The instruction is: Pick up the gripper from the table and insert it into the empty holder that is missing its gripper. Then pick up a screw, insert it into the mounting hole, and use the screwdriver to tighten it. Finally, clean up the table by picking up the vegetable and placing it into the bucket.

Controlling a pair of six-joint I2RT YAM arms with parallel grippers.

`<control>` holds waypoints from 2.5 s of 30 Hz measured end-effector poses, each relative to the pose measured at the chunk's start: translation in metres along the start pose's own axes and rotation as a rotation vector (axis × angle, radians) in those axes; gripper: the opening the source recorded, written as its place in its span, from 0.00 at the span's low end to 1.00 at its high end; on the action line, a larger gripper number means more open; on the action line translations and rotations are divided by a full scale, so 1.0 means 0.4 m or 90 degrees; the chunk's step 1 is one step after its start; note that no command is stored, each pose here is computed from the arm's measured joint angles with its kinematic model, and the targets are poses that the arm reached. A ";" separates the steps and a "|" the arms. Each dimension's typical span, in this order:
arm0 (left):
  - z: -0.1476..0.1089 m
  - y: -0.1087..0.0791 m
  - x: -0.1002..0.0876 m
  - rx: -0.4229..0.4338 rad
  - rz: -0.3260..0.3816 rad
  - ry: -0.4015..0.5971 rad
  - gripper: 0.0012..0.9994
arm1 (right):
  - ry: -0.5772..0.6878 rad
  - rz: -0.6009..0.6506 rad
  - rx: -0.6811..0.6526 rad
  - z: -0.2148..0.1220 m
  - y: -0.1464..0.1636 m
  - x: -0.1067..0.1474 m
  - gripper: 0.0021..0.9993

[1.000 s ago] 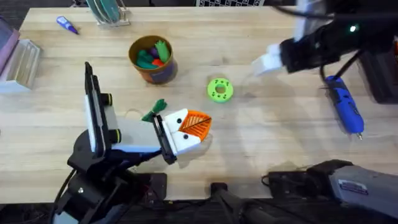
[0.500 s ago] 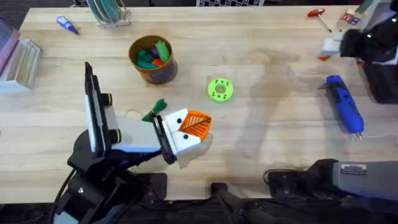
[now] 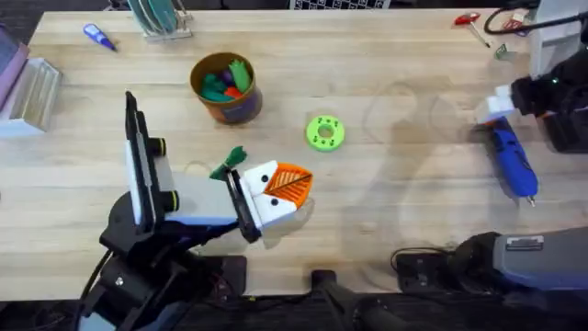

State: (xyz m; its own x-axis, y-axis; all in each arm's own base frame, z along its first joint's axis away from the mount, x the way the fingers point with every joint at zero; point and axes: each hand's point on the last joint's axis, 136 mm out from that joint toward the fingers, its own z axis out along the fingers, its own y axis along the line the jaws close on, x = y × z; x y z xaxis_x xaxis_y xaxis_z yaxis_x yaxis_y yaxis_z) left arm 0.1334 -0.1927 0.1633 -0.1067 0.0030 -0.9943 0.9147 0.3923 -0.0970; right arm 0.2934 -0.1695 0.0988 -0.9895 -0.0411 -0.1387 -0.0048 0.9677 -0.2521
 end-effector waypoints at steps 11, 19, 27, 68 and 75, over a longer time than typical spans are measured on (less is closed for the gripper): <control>0.000 0.000 0.000 0.000 0.000 0.000 0.01 | 0.034 -0.002 -0.080 0.054 -0.032 0.074 0.95; 0.000 0.000 0.000 0.000 0.000 0.000 0.01 | 0.030 -0.008 -0.125 0.104 -0.009 0.060 0.95; 0.000 0.000 0.000 0.000 0.000 0.000 0.01 | 0.050 -0.010 -0.151 0.152 0.009 0.063 0.95; 0.000 0.000 0.000 0.000 0.000 0.000 0.01 | 0.012 0.010 -0.127 0.098 -0.006 0.048 0.02; 0.000 0.000 0.000 0.000 0.000 0.000 0.01 | -0.089 0.059 -0.060 -0.020 -0.052 -0.002 0.02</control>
State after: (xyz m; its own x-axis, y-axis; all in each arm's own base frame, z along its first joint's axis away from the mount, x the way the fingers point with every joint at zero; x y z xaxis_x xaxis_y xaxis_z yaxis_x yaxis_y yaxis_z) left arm 0.1334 -0.1927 0.1633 -0.1067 0.0030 -0.9943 0.9147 0.3923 -0.0970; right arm 0.2932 -0.1876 0.1120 -0.9564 0.0221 -0.2912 0.0660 0.9877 -0.1417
